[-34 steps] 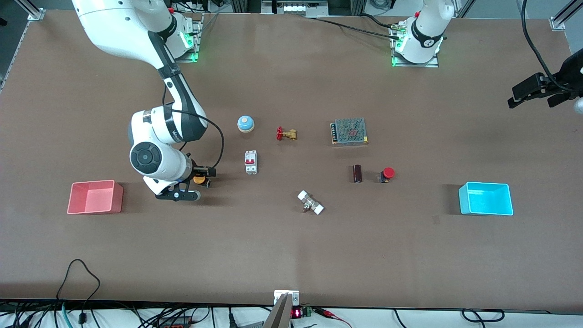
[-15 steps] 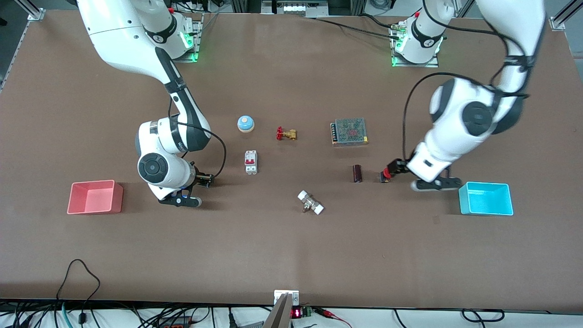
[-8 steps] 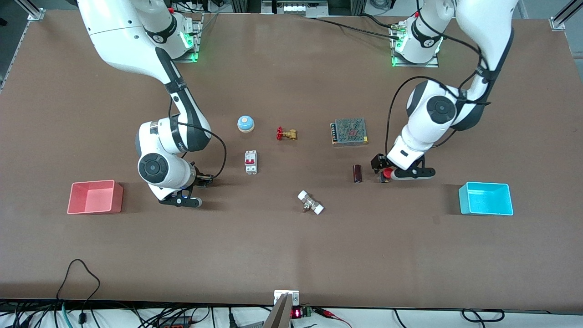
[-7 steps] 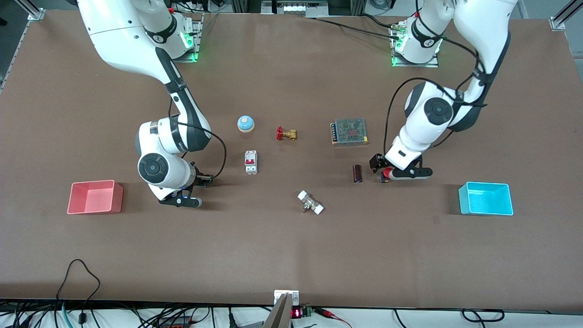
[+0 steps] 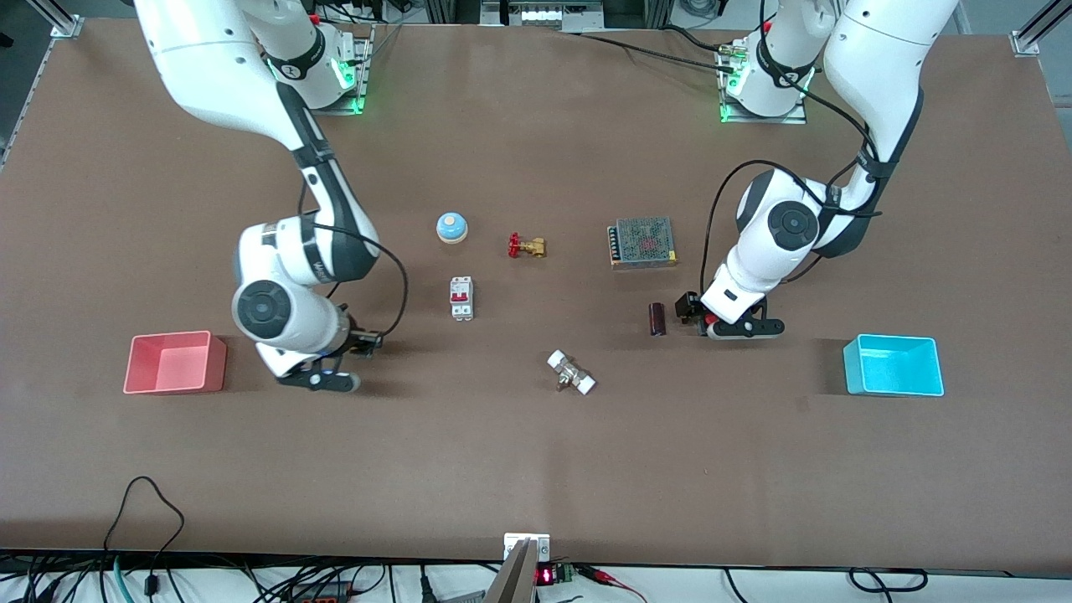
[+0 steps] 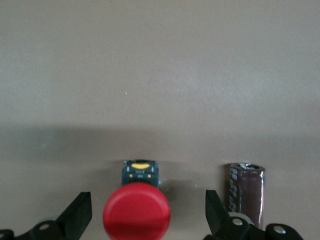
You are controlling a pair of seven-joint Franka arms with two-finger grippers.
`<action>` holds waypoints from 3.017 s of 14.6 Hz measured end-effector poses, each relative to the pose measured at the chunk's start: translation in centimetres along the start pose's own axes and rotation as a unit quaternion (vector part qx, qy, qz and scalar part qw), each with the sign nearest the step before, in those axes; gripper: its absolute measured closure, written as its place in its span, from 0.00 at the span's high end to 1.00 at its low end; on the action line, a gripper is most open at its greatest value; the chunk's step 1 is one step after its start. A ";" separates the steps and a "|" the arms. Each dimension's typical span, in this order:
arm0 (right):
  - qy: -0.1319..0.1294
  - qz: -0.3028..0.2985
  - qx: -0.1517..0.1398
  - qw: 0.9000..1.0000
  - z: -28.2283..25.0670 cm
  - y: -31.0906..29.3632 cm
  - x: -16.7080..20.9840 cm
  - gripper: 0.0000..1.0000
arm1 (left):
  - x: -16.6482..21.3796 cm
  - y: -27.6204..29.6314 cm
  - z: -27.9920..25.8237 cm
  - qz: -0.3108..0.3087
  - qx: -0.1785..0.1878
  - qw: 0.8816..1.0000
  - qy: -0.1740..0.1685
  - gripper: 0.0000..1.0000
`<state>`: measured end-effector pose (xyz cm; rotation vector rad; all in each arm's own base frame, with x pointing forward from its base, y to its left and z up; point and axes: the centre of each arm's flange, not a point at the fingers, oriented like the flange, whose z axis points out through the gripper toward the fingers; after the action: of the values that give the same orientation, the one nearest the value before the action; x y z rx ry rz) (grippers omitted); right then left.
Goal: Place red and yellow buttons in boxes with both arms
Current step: 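Carry the yellow button to the pink box while the left gripper carries red, then open both grippers to drop the buttons into the boxes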
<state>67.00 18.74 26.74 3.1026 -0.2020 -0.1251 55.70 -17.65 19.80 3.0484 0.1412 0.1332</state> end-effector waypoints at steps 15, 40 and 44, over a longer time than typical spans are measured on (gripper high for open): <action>-0.009 -0.067 -0.050 0.996 -3.7 29.5 6.4 0.41 | 3.5 -1.9 -1.1 -0.004 0.017 1.000 -0.007 0.35; -0.029 -0.042 -0.014 0.999 4.4 32.3 7.2 0.41 | 13.7 -32.5 -2.3 0.092 0.030 0.995 -0.015 0.35; -0.029 -0.046 -0.003 0.999 4.8 32.1 7.2 0.41 | 13.6 -31.8 -2.0 0.097 0.026 0.995 -0.017 0.35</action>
<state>69.62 -14.11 22.55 3.1041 -0.0603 -0.2183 66.21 15.35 20.06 3.1079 -0.1557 0.0922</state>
